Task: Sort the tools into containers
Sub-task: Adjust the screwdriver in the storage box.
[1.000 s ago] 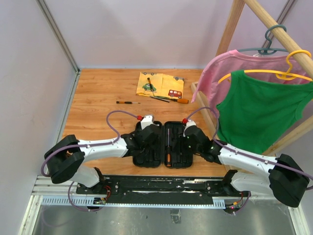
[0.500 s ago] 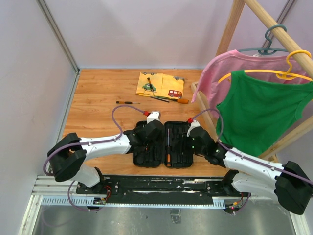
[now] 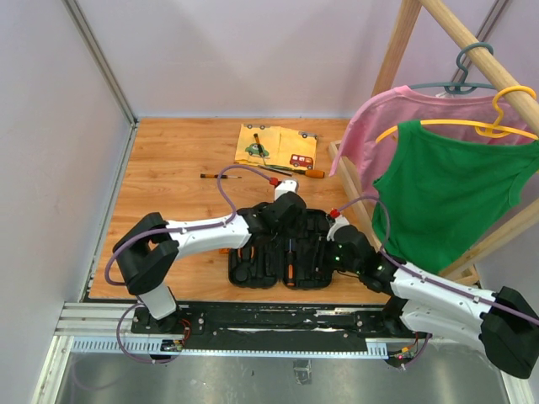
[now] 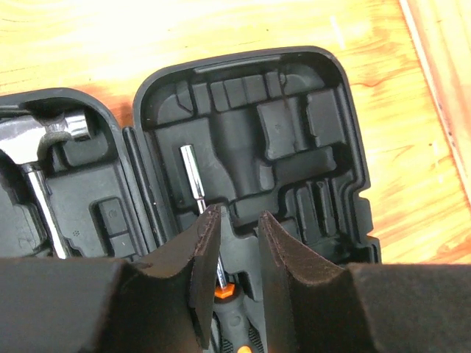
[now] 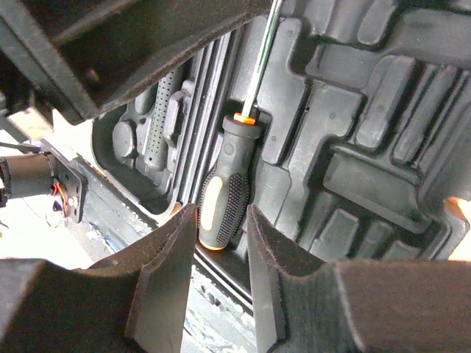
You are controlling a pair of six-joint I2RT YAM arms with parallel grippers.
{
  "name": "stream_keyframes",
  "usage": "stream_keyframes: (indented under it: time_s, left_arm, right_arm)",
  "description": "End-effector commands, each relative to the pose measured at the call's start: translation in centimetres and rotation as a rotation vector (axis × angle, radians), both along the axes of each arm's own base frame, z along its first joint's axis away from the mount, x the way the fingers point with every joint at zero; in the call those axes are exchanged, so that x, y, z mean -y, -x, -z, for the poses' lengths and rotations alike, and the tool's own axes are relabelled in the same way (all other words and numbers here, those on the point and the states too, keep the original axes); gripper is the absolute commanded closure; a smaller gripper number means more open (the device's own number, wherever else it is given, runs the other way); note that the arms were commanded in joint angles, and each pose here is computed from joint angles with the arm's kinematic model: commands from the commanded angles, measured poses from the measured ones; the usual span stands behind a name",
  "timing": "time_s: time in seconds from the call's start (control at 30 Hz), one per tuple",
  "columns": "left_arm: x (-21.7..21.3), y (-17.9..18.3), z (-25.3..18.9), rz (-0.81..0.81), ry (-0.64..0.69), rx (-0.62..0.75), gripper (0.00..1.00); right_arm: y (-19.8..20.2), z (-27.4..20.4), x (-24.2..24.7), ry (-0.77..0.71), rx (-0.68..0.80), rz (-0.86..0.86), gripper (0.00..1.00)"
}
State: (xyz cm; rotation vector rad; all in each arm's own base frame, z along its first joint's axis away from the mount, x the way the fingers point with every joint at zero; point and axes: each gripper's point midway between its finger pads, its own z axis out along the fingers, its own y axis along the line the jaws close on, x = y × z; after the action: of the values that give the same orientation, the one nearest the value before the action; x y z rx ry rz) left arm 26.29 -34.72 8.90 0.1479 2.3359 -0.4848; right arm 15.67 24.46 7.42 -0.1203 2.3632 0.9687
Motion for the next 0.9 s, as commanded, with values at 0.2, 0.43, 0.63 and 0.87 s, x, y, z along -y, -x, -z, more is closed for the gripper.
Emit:
stream_keyframes:
  time_s: [0.2,0.43,0.63,0.87]
  left_arm:
    - [-0.6,-1.1,1.1,-0.040,-0.103,-0.013,0.73]
    - [-0.5,-1.9,1.7,-0.056,-0.146,-0.015,0.76]
    - [-0.8,-2.6,2.2,-0.077,-0.177,-0.017,0.77]
    - [-1.1,-3.0,3.1,-0.088,-0.215,-0.028,0.78]
  right_arm:
    - [0.3,0.3,1.3,-0.017,-0.017,0.072,0.65]
    - [0.5,0.5,1.2,-0.015,-0.021,0.055,0.66]
    - [0.6,0.6,1.2,-0.013,-0.020,0.051,0.66]
    - [0.6,0.8,1.3,-0.004,-0.019,0.045,0.66]
